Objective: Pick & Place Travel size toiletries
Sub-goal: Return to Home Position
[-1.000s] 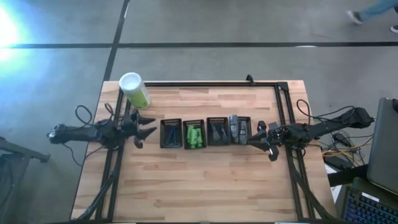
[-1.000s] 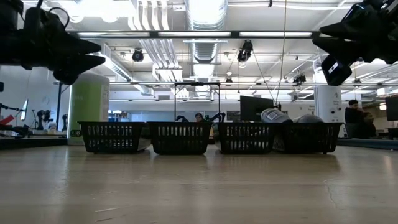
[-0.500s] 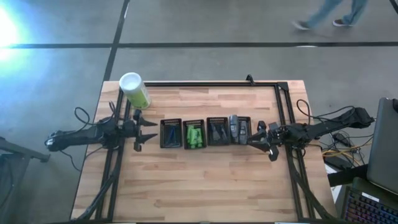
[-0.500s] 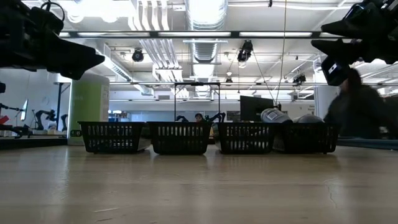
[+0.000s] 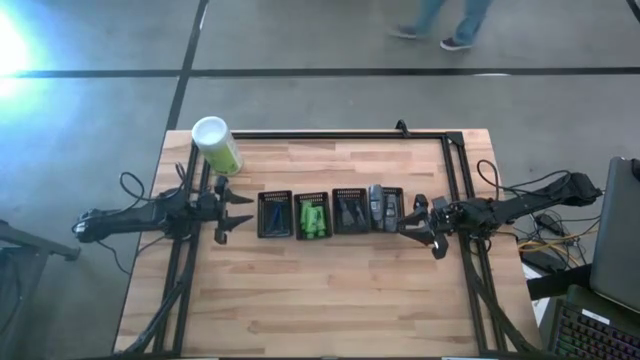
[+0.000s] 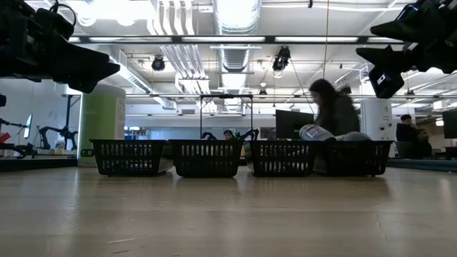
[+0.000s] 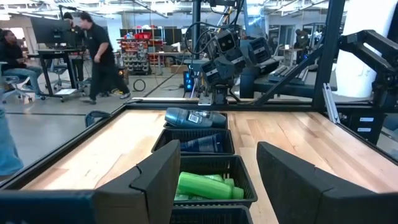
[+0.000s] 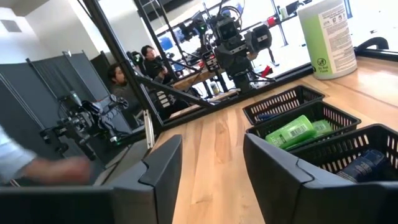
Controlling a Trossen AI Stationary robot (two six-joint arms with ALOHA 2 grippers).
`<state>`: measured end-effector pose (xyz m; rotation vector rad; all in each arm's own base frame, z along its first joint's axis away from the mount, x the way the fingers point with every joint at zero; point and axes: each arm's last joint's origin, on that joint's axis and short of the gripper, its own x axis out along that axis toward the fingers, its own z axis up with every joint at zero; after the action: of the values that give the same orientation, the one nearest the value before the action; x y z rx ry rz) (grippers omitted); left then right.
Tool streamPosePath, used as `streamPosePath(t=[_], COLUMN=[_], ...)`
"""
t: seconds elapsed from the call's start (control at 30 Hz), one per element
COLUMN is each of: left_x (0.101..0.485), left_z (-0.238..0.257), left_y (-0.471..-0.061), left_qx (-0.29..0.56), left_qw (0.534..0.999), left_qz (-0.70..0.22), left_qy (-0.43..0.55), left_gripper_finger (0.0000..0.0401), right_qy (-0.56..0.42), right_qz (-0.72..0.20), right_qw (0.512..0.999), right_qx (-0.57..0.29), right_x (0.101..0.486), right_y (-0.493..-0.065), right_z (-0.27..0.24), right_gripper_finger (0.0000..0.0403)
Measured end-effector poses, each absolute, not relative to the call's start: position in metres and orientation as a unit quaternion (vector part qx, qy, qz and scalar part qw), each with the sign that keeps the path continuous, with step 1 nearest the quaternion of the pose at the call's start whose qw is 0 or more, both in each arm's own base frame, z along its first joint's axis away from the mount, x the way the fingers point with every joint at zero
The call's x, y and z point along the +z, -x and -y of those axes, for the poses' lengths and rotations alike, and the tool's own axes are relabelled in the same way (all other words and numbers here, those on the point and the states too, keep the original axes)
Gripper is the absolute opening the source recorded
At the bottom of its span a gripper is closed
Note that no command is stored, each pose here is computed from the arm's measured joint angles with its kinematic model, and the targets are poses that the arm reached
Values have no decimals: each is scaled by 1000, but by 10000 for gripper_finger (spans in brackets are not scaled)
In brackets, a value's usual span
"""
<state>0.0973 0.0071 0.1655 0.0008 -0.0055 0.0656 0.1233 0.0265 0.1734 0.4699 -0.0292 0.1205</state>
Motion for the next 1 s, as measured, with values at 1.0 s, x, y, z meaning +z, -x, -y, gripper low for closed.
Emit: streamPosePath(t=[1.0], left_x=[166], left_z=[-7], left_y=[-97], left_qx=[33], left_qw=[999], left_qz=[3], left_qy=[0], left_gripper_finger=[218], right_qy=[-86], right_qz=[22], right_qw=[996], right_qx=[4], right_x=[173], right_y=[-114], right_z=[-11], right_gripper_finger=[176])
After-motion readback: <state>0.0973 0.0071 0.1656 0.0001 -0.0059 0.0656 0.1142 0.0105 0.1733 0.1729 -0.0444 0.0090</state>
